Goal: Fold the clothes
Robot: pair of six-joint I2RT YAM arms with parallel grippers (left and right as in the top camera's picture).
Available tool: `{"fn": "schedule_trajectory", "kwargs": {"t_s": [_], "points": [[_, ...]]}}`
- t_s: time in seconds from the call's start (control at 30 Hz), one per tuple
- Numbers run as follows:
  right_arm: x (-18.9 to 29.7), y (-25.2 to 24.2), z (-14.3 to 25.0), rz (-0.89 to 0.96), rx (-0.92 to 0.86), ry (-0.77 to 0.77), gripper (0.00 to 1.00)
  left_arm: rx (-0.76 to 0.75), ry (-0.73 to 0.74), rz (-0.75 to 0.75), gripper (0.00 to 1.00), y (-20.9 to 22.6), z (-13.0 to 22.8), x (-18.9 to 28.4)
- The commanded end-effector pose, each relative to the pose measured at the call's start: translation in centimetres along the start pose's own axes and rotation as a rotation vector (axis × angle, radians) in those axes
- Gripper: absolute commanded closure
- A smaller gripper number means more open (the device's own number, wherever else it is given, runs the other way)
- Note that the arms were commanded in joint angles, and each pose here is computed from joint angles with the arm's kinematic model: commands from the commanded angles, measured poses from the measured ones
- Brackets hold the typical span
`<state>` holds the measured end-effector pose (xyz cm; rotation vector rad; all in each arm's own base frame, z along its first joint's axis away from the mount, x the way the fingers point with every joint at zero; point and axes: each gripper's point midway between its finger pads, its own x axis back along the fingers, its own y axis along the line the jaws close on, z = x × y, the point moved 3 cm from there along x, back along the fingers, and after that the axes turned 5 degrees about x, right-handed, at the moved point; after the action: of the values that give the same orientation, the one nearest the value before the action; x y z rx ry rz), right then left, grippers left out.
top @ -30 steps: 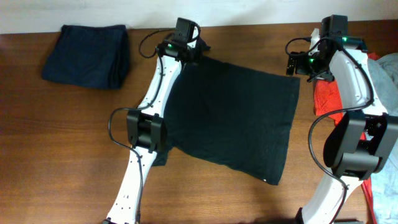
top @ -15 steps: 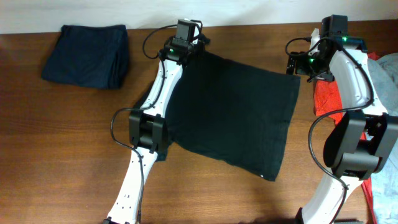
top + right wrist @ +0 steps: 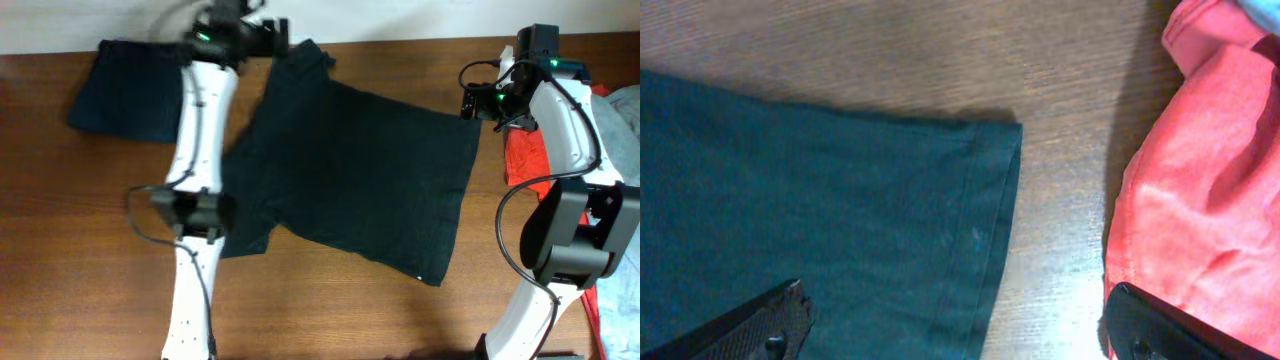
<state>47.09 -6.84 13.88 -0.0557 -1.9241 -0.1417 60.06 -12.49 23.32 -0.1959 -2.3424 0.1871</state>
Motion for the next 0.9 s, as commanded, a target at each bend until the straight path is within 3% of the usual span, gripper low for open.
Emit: {"fn": "schedule_trajectory", "kwargs": {"t_s": [0.0, 0.23, 0.47, 0.57, 0.7, 0.87], "points": [[0.5, -0.2, -0.5, -0.003, -0.012, -0.018, 0.01, 0.005, -0.154, -0.098, 0.01, 0.8, -4.7, 12.6], [0.7, -0.2, -3.2, -0.002, 0.0, -0.144, 0.01, 0.04, -0.083, -0.151, 0.01, 3.1, -2.3, 23.5], [0.7, 2.3, -0.6, -0.171, -0.009, -0.025, 0.01, 0.1, -0.037, -0.114, 0.01, 5.1, -0.9, 26.8], [1.6, 2.2, 1.9, -0.165, -0.029, 0.084, 0.16, 0.093, -0.053, -0.155, 0.01, 5.5, -0.8, 28.5], [7.0, 3.0, 4.6, -0.157, -0.032, 0.139, 0.24, 0.111, -0.001, -0.198, 0.01, 5.6, 1.5, 32.0], [16.1, 5.0, 7.9, -0.119, -0.05, 0.076, 0.25, 0.161, 0.249, -0.245, 0.01, 6.5, 8.4, 31.3]]}}
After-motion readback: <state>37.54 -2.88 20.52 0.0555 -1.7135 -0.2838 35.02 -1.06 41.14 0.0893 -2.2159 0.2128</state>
